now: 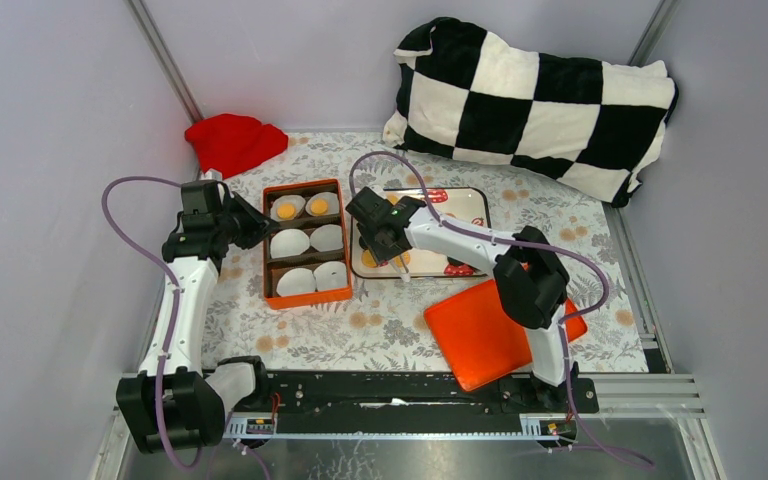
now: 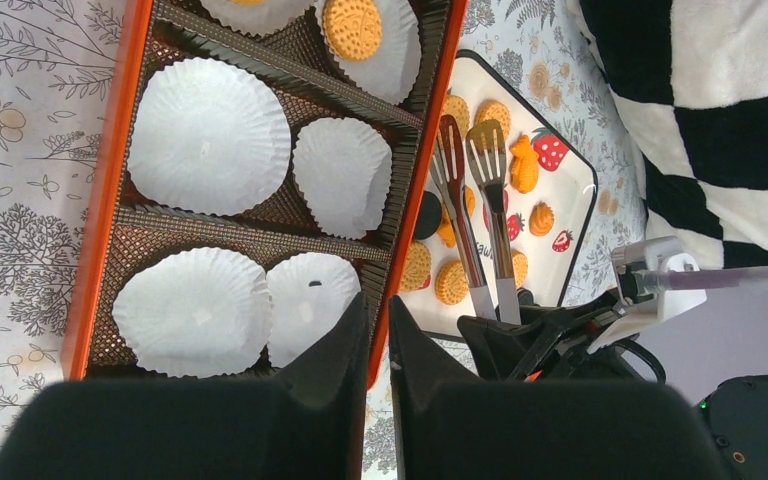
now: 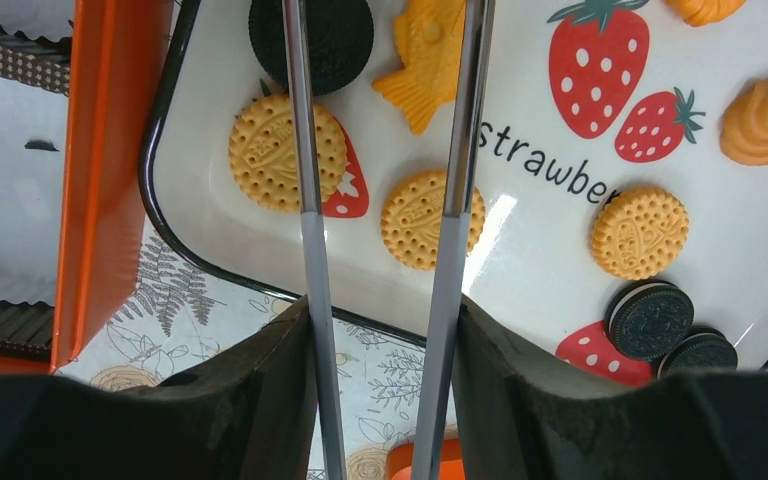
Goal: Pack the cookies
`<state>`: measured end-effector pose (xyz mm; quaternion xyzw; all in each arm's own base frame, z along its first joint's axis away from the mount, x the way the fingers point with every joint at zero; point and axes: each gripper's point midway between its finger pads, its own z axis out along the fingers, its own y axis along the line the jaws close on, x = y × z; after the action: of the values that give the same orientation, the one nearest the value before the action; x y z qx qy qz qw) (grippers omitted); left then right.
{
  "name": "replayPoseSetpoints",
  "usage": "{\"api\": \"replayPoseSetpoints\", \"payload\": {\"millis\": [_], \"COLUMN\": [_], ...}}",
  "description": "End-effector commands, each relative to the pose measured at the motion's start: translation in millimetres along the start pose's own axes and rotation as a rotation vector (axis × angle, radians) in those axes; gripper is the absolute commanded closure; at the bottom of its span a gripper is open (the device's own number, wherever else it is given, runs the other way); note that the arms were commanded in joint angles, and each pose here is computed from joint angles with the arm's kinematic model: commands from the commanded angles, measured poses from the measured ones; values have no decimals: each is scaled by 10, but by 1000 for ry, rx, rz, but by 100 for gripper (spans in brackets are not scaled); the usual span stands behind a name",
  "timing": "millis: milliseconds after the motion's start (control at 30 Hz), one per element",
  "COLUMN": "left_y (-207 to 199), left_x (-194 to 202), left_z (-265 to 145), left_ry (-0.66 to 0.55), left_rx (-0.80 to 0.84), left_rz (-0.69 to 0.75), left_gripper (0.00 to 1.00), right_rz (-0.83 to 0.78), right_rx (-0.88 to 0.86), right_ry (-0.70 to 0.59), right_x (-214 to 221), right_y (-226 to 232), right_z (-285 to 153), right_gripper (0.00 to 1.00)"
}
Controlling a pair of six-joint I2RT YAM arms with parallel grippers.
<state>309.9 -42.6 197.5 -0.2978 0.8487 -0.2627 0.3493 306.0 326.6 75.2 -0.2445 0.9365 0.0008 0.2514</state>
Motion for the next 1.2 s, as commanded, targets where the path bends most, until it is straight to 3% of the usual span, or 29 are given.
{"api": "replayPoseSetpoints", "payload": {"millis": [0, 67, 233, 433, 800, 967, 1167], "left_y": [-34, -38, -47, -103, -113, -109, -121], "left_x": [-21, -11, 32, 0, -8, -54, -62], "left_z": [0, 0, 18, -6, 15, -7, -4], "left_ry": [-13, -8, 15, 8, 17, -3, 2], "left_rx": [33, 36, 49, 65, 67, 52, 54], "left_rz": [25, 24, 23, 21, 20, 25, 28], "left_gripper": [84, 84, 84, 85, 86, 86, 86], "right_rz": [-1, 8, 4, 21, -10, -32, -55], "right_rx": [35, 40, 14, -23, -18, -98, -69], "right_ry": [7, 9, 15, -113, -188, -256, -227], "right_x": [-101, -106, -119, -478, -756, -906, -923], "right_y": [-58, -69, -47, -39, -66, 127, 156], "right_z": [-74, -74, -83, -399, -570, -758, -697], "right_gripper": [50, 53, 78, 100, 100, 100, 100]}}
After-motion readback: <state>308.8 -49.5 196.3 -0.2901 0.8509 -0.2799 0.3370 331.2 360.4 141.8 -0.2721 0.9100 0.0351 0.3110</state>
